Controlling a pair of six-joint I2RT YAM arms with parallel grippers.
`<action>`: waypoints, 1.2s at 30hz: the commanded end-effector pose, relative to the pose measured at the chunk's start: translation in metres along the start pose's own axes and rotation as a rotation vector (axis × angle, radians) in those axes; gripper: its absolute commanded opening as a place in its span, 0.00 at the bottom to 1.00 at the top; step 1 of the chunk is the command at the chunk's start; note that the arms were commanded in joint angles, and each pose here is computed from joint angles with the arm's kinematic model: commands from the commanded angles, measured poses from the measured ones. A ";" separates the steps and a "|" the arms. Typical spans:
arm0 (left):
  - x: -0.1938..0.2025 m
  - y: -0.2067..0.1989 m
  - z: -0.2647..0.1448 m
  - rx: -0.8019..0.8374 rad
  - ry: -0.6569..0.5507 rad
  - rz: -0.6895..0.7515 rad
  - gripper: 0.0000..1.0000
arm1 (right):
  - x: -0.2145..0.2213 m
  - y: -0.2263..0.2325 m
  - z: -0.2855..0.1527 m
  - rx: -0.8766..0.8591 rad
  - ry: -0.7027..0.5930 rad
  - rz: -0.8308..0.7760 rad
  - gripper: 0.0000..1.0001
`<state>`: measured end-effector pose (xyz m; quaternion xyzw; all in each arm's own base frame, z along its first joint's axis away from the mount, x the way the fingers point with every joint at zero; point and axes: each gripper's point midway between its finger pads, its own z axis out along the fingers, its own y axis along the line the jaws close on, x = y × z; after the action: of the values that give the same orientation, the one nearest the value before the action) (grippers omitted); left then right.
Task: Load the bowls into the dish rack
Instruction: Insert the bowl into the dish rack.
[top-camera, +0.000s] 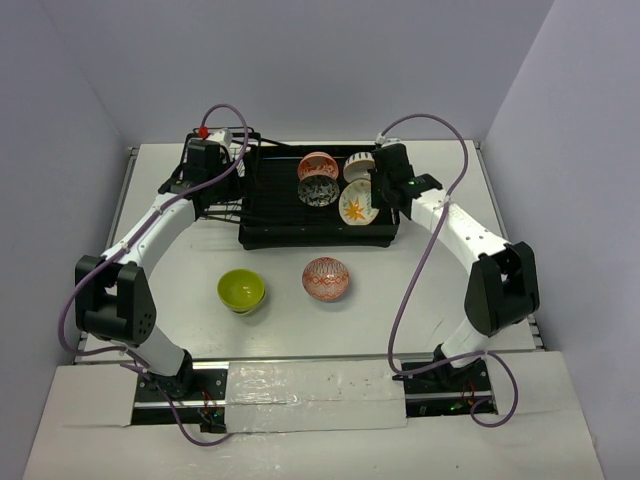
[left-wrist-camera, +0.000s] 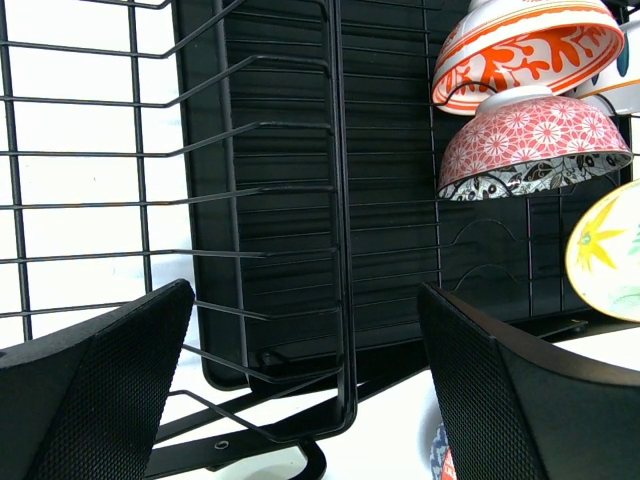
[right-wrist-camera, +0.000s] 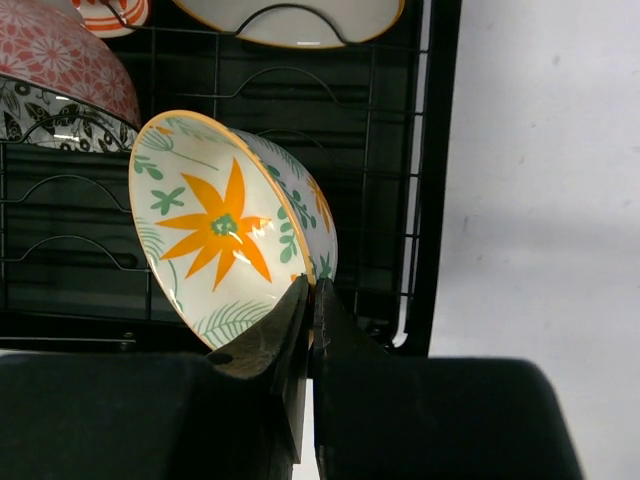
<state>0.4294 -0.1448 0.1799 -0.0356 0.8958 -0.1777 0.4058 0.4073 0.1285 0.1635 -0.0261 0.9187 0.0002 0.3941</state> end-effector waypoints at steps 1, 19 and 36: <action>-0.006 -0.007 -0.005 0.021 -0.003 0.010 0.99 | 0.003 0.007 0.005 -0.070 0.024 0.073 0.00; -0.010 -0.006 -0.016 0.015 -0.028 0.027 0.99 | 0.029 -0.008 0.032 -0.030 0.275 0.128 0.00; -0.011 -0.004 -0.020 0.006 -0.041 0.039 0.99 | 0.036 -0.014 0.035 -0.019 0.354 0.130 0.00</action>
<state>0.4282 -0.1428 0.1835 -0.0266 0.8945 -0.1723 0.4116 0.4249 0.1051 0.1330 0.0517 0.9595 0.0244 0.2759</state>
